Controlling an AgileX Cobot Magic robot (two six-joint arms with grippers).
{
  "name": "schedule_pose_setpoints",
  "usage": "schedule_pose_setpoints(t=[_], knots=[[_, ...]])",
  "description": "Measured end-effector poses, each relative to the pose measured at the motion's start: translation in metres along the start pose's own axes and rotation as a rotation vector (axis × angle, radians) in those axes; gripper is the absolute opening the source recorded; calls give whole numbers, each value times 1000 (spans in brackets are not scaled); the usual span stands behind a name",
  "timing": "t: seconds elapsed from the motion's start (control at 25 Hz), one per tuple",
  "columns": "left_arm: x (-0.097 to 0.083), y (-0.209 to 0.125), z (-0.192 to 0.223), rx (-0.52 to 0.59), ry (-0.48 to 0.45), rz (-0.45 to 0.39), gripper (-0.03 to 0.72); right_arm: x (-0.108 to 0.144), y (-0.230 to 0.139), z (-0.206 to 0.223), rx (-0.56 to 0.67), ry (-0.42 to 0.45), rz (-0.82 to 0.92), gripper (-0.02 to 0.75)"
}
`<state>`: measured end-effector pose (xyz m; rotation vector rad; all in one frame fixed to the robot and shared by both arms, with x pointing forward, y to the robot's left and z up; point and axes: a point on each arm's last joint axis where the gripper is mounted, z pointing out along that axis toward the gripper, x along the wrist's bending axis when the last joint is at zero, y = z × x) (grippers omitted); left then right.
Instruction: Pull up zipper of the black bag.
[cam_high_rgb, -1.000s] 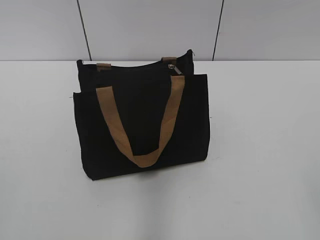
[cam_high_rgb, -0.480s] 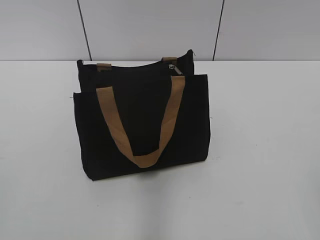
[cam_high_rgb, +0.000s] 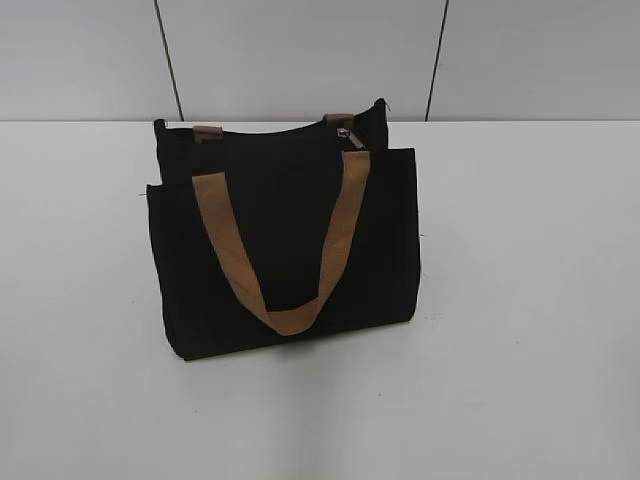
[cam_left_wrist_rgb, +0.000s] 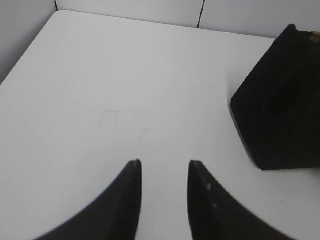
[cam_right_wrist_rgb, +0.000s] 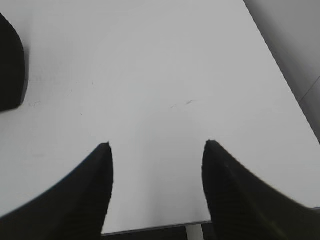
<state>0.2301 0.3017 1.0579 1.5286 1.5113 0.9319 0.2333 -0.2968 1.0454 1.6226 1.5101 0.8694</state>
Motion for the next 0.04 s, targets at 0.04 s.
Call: schedule_pose_setpoints(t=[0.04], knots=[[0, 0, 0, 0, 0, 0, 241, 0, 0, 0, 0, 0, 0, 445]])
